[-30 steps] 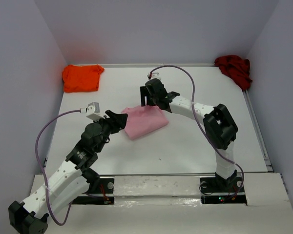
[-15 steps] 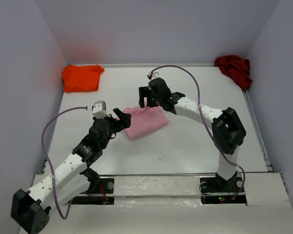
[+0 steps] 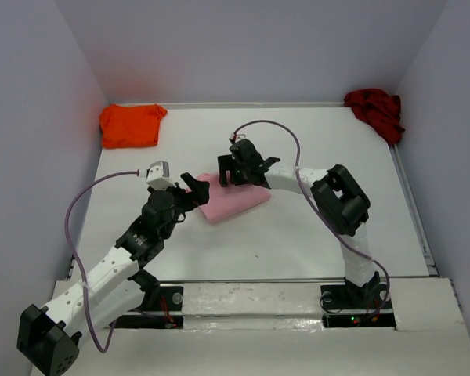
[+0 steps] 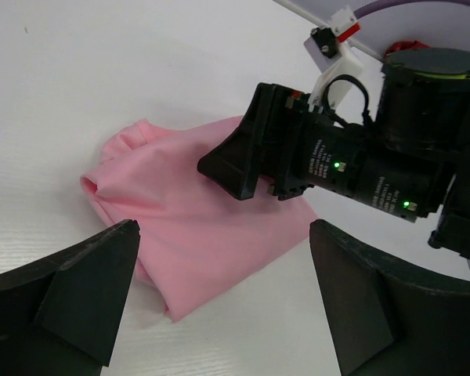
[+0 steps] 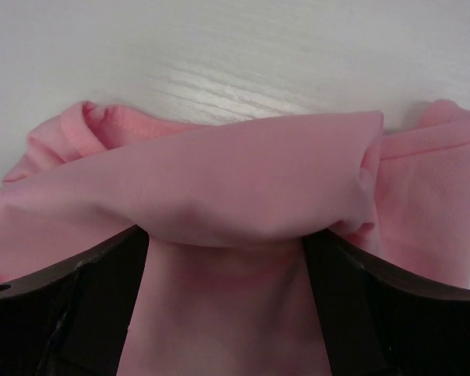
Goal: Fold and stack the t-shirts
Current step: Fold the tshirt
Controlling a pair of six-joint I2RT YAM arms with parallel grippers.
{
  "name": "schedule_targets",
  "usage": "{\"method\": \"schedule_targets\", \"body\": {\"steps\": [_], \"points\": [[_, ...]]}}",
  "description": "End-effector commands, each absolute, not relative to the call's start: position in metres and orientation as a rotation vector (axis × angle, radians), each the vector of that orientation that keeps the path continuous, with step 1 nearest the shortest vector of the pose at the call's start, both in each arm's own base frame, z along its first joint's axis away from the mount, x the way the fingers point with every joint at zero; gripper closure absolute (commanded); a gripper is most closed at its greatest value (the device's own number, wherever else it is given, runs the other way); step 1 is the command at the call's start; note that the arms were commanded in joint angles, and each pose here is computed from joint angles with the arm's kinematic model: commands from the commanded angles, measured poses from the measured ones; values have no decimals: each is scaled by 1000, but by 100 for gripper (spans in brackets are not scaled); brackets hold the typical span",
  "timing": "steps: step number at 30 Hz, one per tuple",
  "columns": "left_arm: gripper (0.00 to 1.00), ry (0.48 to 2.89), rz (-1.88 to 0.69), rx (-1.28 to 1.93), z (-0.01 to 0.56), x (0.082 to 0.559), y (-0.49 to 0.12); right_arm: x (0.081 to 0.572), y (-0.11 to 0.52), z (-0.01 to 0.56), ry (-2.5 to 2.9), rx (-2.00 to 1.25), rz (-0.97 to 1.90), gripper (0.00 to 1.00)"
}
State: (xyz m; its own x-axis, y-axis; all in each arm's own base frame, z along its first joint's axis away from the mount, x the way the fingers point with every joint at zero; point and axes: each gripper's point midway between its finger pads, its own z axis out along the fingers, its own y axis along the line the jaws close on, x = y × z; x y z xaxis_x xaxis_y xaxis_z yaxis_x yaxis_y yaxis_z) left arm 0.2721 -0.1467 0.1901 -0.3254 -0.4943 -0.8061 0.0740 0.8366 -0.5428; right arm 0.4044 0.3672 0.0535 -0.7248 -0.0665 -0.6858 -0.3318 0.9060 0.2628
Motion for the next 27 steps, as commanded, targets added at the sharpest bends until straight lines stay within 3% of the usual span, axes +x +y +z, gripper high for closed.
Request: {"method": "schedule_targets", "body": {"steps": [1, 6, 15, 27], "points": [[1, 1742, -643, -335, 213, 276, -149, 421, 378, 48, 2304, -270, 493, 14], [2, 1825, -643, -339, 177, 286, -162, 415, 374, 29, 2337, -238, 526, 15], [4, 1973, -649, -357, 111, 330, -193, 404, 363, 45, 2321, -200, 543, 15], [8, 2082, -548, -389, 49, 378, -176, 385, 347, 46, 2321, -194, 544, 15]]}}
